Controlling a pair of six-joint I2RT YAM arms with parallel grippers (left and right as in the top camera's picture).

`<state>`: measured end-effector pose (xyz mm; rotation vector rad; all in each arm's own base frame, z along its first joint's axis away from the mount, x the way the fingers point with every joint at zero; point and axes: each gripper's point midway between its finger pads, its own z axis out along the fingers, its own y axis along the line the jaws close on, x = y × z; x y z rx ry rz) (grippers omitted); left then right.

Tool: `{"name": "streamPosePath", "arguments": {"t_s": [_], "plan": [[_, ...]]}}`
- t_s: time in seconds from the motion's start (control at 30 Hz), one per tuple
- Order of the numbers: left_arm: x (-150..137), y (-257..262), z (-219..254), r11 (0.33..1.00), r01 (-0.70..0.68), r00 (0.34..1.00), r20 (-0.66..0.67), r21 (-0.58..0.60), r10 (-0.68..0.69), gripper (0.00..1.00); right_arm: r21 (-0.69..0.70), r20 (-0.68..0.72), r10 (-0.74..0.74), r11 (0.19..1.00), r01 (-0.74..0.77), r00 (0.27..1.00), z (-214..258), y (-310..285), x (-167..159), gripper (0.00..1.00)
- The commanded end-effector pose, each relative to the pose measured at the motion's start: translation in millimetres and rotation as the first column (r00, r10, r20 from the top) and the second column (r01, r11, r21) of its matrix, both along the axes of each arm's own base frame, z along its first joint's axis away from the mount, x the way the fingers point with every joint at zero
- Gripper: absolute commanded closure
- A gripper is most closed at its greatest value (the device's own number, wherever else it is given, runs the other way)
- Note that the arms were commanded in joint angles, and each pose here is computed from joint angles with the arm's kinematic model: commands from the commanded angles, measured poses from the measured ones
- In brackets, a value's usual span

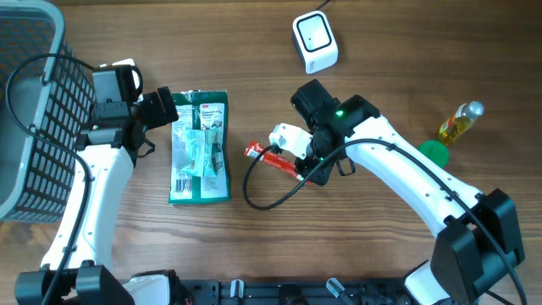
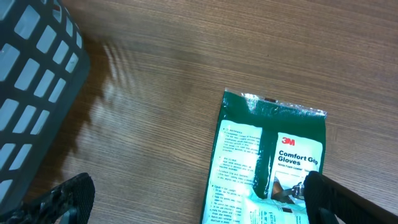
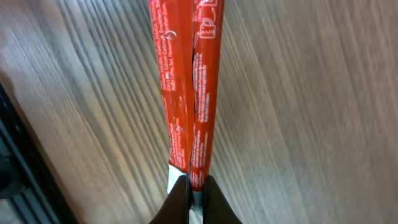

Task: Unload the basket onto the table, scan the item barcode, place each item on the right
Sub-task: 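Lift the red tube with the right gripper toward the scanner, then hold the red tube before the scanner window with the right gripper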

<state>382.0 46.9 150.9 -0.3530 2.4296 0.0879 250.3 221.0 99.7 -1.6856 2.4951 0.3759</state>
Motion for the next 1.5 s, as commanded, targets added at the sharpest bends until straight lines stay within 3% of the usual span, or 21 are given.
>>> {"name": "streamPosePath", "arguments": {"t_s": [0.0,0.1,0.2,0.27,0.33,0.4,0.53,0.63,0.73,1.0,1.33,1.47], "plan": [[1.4,3.7,8.1,1.000,0.004,1.000,0.019,0.018,-0.004,0.00,0.069,0.065,0.072,0.995,-0.076,0.995,10.0,13.3,9.8,0.96],[1.3,3.7,7.9,1.000,0.004,1.000,0.019,0.018,-0.004,0.00,0.089,0.123,0.005,0.996,-0.016,0.992,13.0,19.9,27.5,0.96],[1.4,3.7,8.1,1.000,0.004,1.000,0.019,0.018,-0.004,0.00,-0.033,0.293,-0.154,0.985,0.171,0.944,16.8,-4.4,67.9,0.96],[1.4,3.7,8.1,1.000,0.004,1.000,0.019,0.018,-0.004,0.00,-0.134,0.474,-0.177,0.954,0.269,0.863,32.5,-29.5,100.9,0.96],[1.3,3.7,7.9,1.000,0.004,1.000,0.019,0.018,-0.004,0.00,-0.178,0.675,-0.157,0.914,0.365,0.721,59.9,-48.7,140.8,0.96],[1.4,3.7,8.1,1.000,0.004,1.000,0.019,0.018,-0.004,0.00,-0.224,0.757,-0.062,0.911,0.347,0.651,78.0,-52.0,160.1,0.96],[1.3,3.7,7.9,1.000,0.004,1.000,0.019,0.018,-0.004,0.00,-0.273,0.860,0.066,0.898,0.346,0.507,113.7,-54.5,192.5,0.96],[1.4,3.7,8.1,1.000,0.004,1.000,0.019,0.018,-0.004,0.00,-0.221,0.916,0.040,0.882,0.417,0.400,135.9,-62.6,213.0,0.96],[1.4,3.7,8.0,1.000,0.004,1.000,0.019,0.018,-0.004,0.00,-0.178,0.942,0.006,0.858,0.482,0.337,140.2,-71.5,227.6,0.96],[1.4,3.7,8.1,1.000,0.004,1.000,0.019,0.018,-0.004,0.00,-0.220,0.961,0.053,0.740,0.636,0.270,95.2,-94.6,265.8,0.96],[1.3,3.7,7.9,1.000,0.004,1.000,0.019,0.018,-0.004,0.00,-0.307,0.928,0.081,0.720,0.622,0.364,17.9,-105.9,283.9,0.96],[1.3,3.7,7.9,1.000,0.004,1.000,0.019,0.018,-0.004,0.00,-0.298,0.931,0.077,0.723,0.624,0.356,2.6,-103.5,288.7,0.96]]}}
